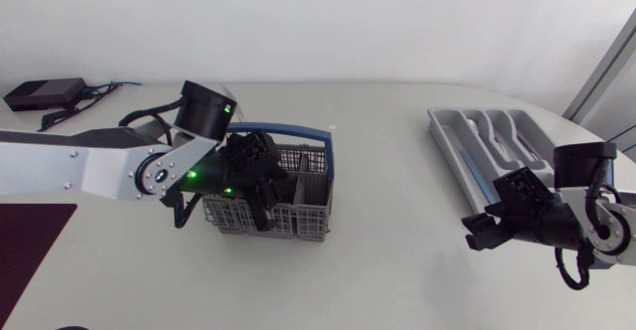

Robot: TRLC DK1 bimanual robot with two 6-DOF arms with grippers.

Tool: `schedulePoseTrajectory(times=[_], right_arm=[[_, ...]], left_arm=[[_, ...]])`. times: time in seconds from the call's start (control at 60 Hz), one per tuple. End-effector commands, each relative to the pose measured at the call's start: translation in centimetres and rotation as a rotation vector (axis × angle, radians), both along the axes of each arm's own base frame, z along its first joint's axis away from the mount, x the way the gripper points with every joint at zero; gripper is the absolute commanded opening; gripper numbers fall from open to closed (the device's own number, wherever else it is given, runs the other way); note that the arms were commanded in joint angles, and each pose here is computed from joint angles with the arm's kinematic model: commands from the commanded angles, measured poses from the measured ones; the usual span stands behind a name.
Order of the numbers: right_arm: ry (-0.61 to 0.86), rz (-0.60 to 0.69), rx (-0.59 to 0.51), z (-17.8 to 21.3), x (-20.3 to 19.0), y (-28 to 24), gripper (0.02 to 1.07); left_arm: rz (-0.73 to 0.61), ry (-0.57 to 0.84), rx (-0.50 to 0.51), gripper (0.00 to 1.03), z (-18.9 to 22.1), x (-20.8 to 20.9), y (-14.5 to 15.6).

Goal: Unload the cutlery basket into the drawer organizer.

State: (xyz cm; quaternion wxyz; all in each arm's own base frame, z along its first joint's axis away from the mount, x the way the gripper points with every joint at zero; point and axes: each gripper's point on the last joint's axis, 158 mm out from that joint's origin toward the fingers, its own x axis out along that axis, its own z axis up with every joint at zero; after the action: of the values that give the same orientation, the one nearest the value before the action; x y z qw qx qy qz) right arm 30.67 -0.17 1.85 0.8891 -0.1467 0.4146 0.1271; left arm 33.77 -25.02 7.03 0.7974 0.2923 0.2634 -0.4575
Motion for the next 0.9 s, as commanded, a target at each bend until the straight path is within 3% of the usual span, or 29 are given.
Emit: schedulePoseTrajectory(times=[0.0,0.3,0.883], right_arm=[[0.029,0.000,0.002,-1.1,-0.8,0.3,0.72],[0.032,0.004,-0.002,-1.2,-0.8,0.5,0.72],[0.033,0.011,-0.022,-1.2,-0.8,1.0,0.72]], left_arm=[[0.013,0.010,-0.015,0.49,-0.3,-1.1,0.1],[0.057,-0.057,-0.037,0.50,2.5,-1.3,1.2],[0.089,-0.040,0.060,0.50,5.5,-0.5,4.9]])
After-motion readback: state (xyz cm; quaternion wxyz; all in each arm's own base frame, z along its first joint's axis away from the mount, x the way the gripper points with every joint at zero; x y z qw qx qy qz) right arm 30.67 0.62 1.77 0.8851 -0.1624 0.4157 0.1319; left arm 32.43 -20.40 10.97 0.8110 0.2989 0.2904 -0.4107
